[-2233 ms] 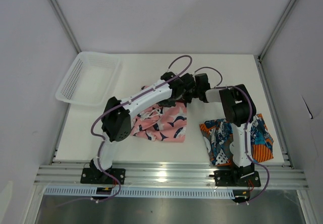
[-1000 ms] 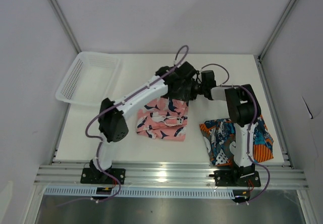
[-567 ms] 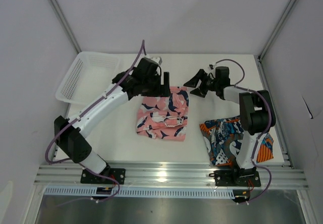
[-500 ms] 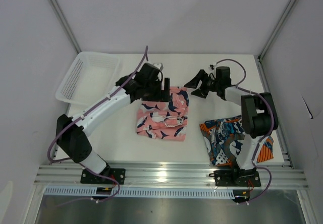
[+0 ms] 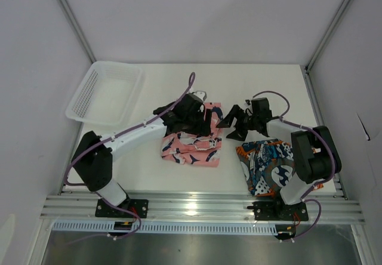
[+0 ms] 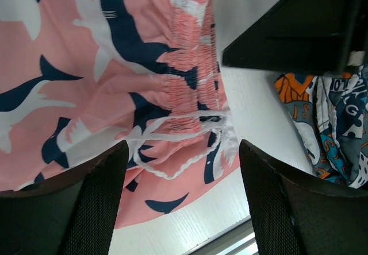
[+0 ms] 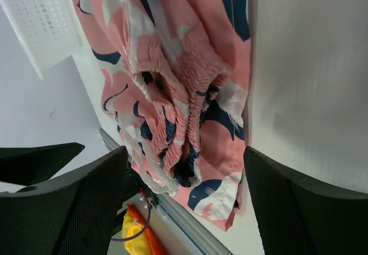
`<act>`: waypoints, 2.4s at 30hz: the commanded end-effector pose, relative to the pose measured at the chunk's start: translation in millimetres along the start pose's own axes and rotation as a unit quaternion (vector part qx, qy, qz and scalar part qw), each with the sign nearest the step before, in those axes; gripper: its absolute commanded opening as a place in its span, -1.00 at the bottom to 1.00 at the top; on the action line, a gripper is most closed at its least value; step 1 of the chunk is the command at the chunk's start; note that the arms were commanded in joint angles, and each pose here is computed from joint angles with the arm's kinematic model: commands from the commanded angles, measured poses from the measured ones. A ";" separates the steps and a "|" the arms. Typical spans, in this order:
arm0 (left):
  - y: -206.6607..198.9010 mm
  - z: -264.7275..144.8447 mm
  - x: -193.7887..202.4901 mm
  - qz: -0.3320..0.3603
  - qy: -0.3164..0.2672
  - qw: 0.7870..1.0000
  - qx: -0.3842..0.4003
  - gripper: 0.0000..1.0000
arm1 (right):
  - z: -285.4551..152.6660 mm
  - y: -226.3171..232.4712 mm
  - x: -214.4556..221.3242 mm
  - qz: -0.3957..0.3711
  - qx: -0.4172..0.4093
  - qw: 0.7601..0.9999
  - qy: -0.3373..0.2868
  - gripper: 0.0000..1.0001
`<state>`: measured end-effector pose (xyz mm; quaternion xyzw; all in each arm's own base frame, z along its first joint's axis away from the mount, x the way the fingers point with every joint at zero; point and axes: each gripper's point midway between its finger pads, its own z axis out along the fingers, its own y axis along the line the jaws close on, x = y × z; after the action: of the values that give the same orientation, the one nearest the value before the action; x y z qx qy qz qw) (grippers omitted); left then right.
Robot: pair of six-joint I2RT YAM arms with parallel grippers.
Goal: Fold and stack the shorts
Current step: Fold the shorts
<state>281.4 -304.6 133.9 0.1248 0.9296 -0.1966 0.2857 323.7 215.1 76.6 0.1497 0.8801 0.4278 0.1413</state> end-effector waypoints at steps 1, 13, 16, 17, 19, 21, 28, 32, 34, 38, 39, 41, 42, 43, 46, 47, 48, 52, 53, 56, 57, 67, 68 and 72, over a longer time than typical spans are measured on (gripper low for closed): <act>-14.6 7.6 -13.9 0.024 -0.039 0.999 -0.004 0.59 | 1.6 16.5 7.2 -0.009 -0.009 1.000 -0.002 0.68; -23.8 37.0 12.9 0.065 0.000 0.996 -0.065 0.73 | 21.5 17.9 -5.4 -0.015 -0.027 0.999 -0.018 0.70; -18.0 45.4 16.4 0.070 0.002 0.994 -0.083 0.73 | 28.9 13.6 -7.4 -0.010 -0.025 1.000 -0.014 0.71; -15.5 47.0 16.1 0.070 0.001 0.993 -0.090 0.73 | 30.1 14.0 -8.3 -0.009 -0.027 0.999 -0.014 0.70; -7.0 51.3 19.2 0.072 0.008 0.991 -0.115 0.73 | 34.4 10.3 -9.2 -0.006 -0.024 1.000 -0.015 0.70; 1.4 51.6 14.3 0.070 -0.003 0.987 -0.142 0.73 | 37.1 8.5 -10.3 -0.002 -0.023 1.000 -0.015 0.70; -0.5 58.3 6.7 0.078 -0.006 0.986 -0.150 0.74 | 40.2 13.2 -15.8 0.002 -0.035 0.999 -0.020 0.70; -8.7 61.0 9.4 0.082 -0.001 0.989 -0.127 0.73 | 36.6 17.7 -18.9 0.000 -0.038 0.999 -0.024 0.69; -13.7 57.4 7.8 0.080 -0.006 0.991 -0.111 0.73 | 32.9 20.2 -20.2 -0.008 -0.032 0.999 -0.026 0.68; -20.9 49.9 5.1 0.083 -0.015 0.993 -0.085 0.74 | 28.3 23.2 -21.2 -0.011 -0.025 0.999 -0.030 0.68; -20.8 51.0 7.3 0.088 -0.012 0.993 -0.083 0.74 | 27.6 25.5 -22.9 -0.013 -0.026 0.999 -0.032 0.68; -22.4 55.6 8.5 0.091 -0.007 0.993 -0.080 0.73 | 28.8 27.1 -24.3 -0.016 -0.020 0.999 -0.033 0.68; -22.8 57.4 7.9 0.091 -0.005 0.992 -0.082 0.73 | 29.8 26.7 -23.6 -0.017 -0.017 0.999 -0.032 0.68; -21.9 59.2 9.5 0.094 0.002 0.992 -0.086 0.73 | 31.7 26.1 -23.7 -0.017 -0.017 0.999 -0.031 0.68; -18.8 70.6 16.5 0.097 0.018 0.991 -0.096 0.72 | 38.6 24.0 -21.0 -0.012 -0.020 0.999 -0.022 0.68; -17.3 72.6 18.3 0.096 0.021 0.990 -0.100 0.72 | 40.2 23.5 -20.5 -0.010 -0.022 1.000 -0.019 0.67; -13.7 77.2 22.7 0.097 0.028 0.989 -0.107 0.72 | 42.8 23.3 -20.2 -0.011 -0.024 0.999 -0.019 0.67; -9.8 85.1 27.4 0.102 0.039 0.987 -0.118 0.72 | 49.4 22.8 -21.7 -0.008 -0.026 0.999 -0.018 0.66; -6.7 86.0 27.9 0.103 0.040 0.986 -0.127 0.72 | 50.7 23.8 -21.9 -0.008 -0.028 0.999 -0.017 0.65; -2.6 87.3 30.6 0.105 0.042 0.985 -0.134 0.72 | 56.9 22.6 -22.7 -0.007 -0.030 0.999 -0.014 0.62; -2.4 88.0 30.5 0.105 0.040 0.985 -0.134 0.70 | 59.0 23.3 -23.7 -0.008 -0.033 0.999 -0.014 0.59; 5.0 83.3 42.5 0.108 0.039 0.985 -0.127 0.01 | 61.9 30.6 -38.7 -0.043 -0.040 0.997 -0.041 0.15; 5.0 82.5 42.2 0.108 0.039 0.985 -0.126 -0.14 | 63.1 31.7 -40.6 -0.045 -0.044 0.997 -0.043 0.05; 6.0 79.0 46.1 0.113 0.039 0.984 -0.131 -0.23 | 64.4 38.9 -43.5 -0.048 -0.056 0.996 -0.046 -0.08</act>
<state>285.7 -326.6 25.6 0.1926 0.9459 -0.0282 0.2594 373.6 257.1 53.4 0.1440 0.8700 0.4401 0.1695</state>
